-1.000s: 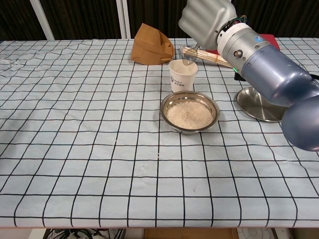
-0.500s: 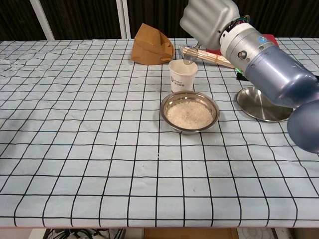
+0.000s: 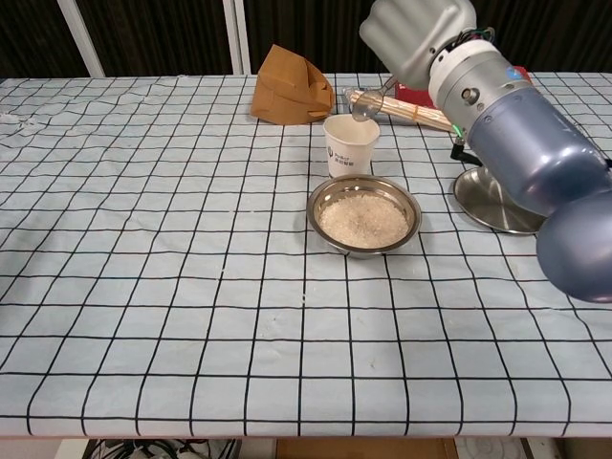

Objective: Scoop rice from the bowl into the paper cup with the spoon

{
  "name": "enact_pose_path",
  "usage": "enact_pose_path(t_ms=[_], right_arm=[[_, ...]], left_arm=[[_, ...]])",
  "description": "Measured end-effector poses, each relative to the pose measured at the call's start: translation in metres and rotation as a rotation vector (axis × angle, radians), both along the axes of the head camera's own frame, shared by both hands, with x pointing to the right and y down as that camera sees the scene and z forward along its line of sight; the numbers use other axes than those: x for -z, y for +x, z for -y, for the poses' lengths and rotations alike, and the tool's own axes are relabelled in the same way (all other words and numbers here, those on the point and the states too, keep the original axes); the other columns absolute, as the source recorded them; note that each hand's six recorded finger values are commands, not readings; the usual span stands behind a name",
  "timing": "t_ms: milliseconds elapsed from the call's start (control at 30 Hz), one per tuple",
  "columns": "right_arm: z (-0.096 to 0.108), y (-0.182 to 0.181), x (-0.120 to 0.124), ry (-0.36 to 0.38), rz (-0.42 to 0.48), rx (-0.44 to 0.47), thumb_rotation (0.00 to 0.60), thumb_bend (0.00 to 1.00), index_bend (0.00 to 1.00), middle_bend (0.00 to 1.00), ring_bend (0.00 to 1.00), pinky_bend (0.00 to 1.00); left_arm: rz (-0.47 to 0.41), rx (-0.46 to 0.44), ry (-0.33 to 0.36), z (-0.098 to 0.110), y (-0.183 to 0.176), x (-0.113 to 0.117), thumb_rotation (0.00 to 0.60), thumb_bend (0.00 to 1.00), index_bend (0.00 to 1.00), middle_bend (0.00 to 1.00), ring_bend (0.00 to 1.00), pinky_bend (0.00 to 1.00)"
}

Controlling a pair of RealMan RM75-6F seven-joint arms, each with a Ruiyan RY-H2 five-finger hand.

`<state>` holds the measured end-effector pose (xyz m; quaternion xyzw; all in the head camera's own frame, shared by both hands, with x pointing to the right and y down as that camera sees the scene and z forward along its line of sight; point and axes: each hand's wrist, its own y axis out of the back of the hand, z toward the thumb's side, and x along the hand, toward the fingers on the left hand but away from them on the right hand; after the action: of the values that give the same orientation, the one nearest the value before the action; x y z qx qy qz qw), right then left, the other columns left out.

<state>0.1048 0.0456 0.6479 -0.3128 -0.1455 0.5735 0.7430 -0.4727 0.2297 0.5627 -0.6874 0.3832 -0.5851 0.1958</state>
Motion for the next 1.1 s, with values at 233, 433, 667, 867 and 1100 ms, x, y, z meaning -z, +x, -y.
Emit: enact_pose_path(t_ms=[233,433,667,867,1100], right_arm=[[-0.011,0.019,0.014,-0.089,0.141,-0.150,0.600,0.48,0.66,1.00,1.00,1.00],[-0.037,0.070,0.015,-0.201,0.182,-0.302,0.600,0.48,0.66,1.00,1.00,1.00],[-0.068,0.130,-0.006,-0.302,0.173,-0.483,0.600,0.46,0.66,1.00,1.00,1.00],[-0.074,0.154,-0.022,-0.311,0.160,-0.558,0.600,0.44,0.65,1.00,1.00,1.00],[-0.075,0.171,-0.034,-0.310,0.155,-0.629,0.600,0.40,0.57,1.00,1.00,1.00]], left_arm=[[0.009,-0.008,0.018,0.001,0.000,0.001,0.600,0.03,0.00,0.00,0.00,0.00],[0.016,-0.020,0.027,-0.001,0.000,0.001,0.600,0.03,0.00,0.00,0.00,0.00],[0.023,-0.027,0.031,-0.003,0.001,0.001,0.600,0.03,0.00,0.00,0.00,0.00],[0.025,-0.025,0.032,-0.003,0.000,0.001,0.600,0.03,0.00,0.00,0.00,0.00],[0.027,-0.022,0.028,-0.003,0.000,0.000,0.600,0.03,0.00,0.00,0.00,0.00]])
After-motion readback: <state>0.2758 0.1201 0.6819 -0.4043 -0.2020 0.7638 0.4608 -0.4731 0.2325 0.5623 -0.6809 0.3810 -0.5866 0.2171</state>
